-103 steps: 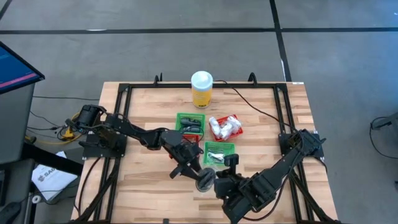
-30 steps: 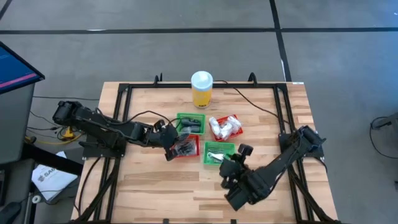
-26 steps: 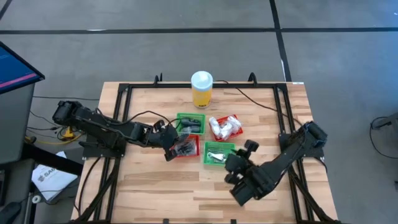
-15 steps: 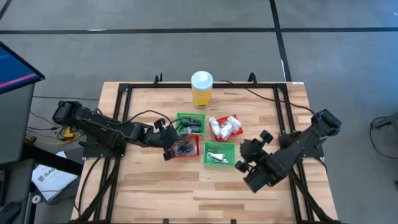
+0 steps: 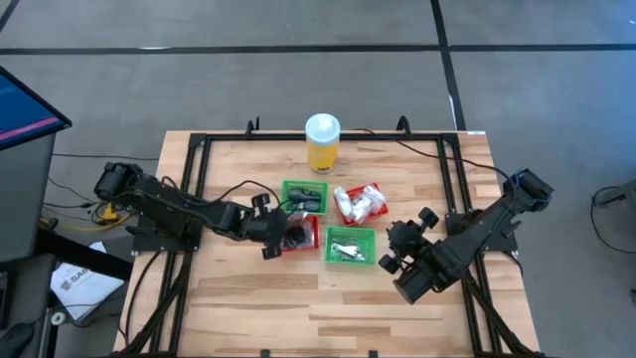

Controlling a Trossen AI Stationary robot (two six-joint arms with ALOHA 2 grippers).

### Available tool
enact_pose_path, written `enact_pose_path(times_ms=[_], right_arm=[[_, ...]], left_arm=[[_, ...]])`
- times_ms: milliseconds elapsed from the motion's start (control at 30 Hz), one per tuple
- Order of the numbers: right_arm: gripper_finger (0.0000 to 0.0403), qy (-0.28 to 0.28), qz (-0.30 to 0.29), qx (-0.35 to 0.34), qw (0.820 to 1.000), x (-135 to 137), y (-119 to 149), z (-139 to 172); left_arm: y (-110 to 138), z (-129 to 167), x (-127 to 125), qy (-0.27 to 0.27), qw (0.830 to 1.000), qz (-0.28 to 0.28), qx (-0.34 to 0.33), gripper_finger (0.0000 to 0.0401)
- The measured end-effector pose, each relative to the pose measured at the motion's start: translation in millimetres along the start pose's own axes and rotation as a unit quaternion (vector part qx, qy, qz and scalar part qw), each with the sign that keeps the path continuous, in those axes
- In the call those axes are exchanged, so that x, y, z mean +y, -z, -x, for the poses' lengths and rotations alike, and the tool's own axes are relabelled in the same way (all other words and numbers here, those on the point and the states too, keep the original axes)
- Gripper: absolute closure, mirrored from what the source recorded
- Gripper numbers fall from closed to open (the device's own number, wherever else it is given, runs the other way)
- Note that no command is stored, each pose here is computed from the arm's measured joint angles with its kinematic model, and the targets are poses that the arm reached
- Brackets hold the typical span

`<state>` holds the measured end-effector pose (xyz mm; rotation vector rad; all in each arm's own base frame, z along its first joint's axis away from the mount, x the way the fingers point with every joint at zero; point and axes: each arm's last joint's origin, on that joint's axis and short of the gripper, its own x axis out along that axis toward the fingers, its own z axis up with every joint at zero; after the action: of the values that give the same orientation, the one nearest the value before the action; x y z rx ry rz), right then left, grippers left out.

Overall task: Pick & Place Travel size toiletries
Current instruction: Put the hairbrush into the left red bin

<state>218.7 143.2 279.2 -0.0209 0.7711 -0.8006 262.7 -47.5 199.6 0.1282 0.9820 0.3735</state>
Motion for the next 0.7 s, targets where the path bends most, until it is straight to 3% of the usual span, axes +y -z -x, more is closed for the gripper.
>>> enact_pose_path(times_ms=[167, 500, 700], right_arm=[[0.0317, 0.0, 0.0, 0.0, 1.0, 0.1, 0.1, -0.1], [0.0317, 0.001, 0.001, -0.001, 1.0, 0.2, 0.1, -0.2], [0.0317, 0.002, 0.002, -0.001, 1.0, 0.0, 0.2, -0.2]], left_arm=[[-0.5, -0.4, -0.2, 0.0, 1.0, 0.004, -0.002, 0.0368], [-1.5, 0.2, -0.5, 0.007, 1.0, 0.007, -0.006, 0.027], [-2.1, 0.4, -1.9, 0.027, 1.0, 0.009, -0.005, 0.0232]])
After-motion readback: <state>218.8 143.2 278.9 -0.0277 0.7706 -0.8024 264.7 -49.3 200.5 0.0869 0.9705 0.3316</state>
